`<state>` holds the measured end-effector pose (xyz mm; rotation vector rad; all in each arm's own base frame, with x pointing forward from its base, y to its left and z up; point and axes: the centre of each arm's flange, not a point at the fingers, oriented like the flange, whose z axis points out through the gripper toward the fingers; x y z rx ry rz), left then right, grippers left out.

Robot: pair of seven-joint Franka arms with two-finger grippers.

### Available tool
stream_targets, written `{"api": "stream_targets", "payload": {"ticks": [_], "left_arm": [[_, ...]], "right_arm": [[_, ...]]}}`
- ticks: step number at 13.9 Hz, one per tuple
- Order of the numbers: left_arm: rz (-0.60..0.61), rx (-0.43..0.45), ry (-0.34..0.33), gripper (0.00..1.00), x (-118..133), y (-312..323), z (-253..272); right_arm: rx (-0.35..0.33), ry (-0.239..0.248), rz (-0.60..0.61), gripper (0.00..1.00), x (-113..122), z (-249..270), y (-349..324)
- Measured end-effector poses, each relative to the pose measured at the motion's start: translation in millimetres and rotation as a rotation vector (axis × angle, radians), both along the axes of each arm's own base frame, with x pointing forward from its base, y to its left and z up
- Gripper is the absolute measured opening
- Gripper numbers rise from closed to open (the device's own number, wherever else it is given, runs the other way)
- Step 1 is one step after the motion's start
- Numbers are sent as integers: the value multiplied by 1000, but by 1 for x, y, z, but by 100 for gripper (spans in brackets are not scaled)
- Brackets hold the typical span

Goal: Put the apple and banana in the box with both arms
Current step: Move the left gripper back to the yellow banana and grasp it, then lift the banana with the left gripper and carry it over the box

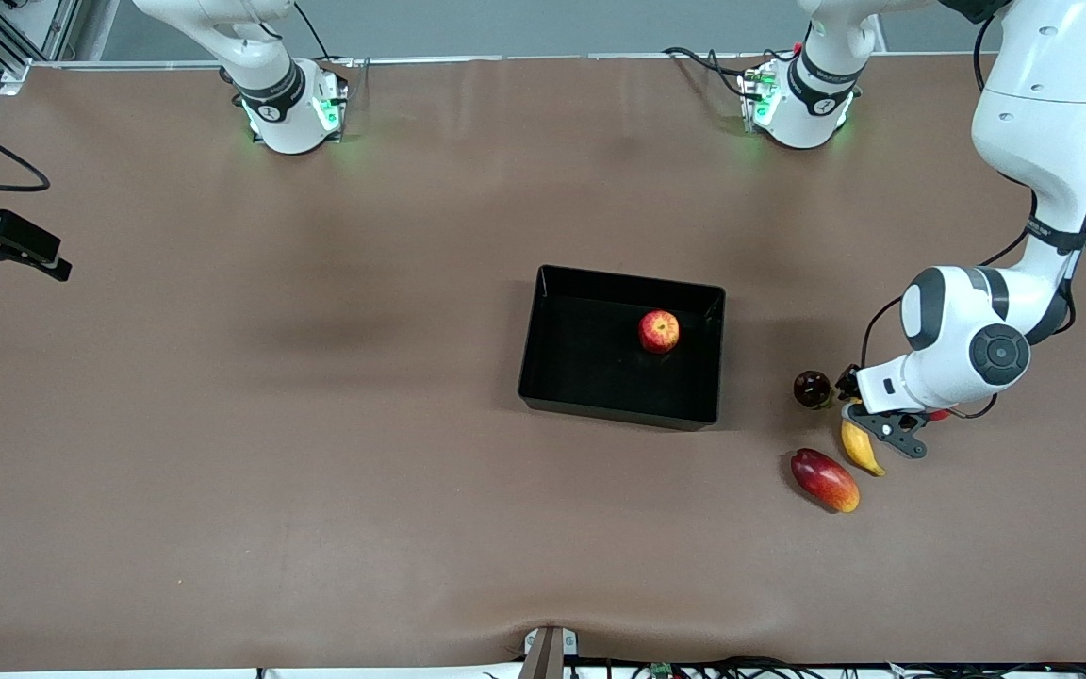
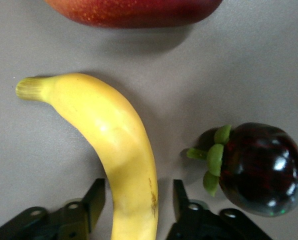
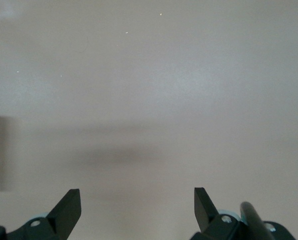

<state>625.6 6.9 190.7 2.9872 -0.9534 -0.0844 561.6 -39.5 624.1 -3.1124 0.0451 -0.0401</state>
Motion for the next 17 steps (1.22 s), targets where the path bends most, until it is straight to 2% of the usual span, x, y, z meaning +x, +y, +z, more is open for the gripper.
{"api": "stream_targets", "payload": {"ticks": [2,5,9,12,17], "left_arm": [[-1,1,-4,36,1,0,2],[-12,5,-17,36,5,-5,30],[-42,6,12,36,4,-56,119],[30,11,29,36,-12,-111,165],[117,-2,24,36,-50,-240,178]], "right_arm": [[0,0,0,100,0,0,0],[0,1,0,100,0,0,0],[0,3,0,100,0,0,0],[0,3,-1,100,0,-1,0],[-1,7,-3,100,0,-2,-2]]}}
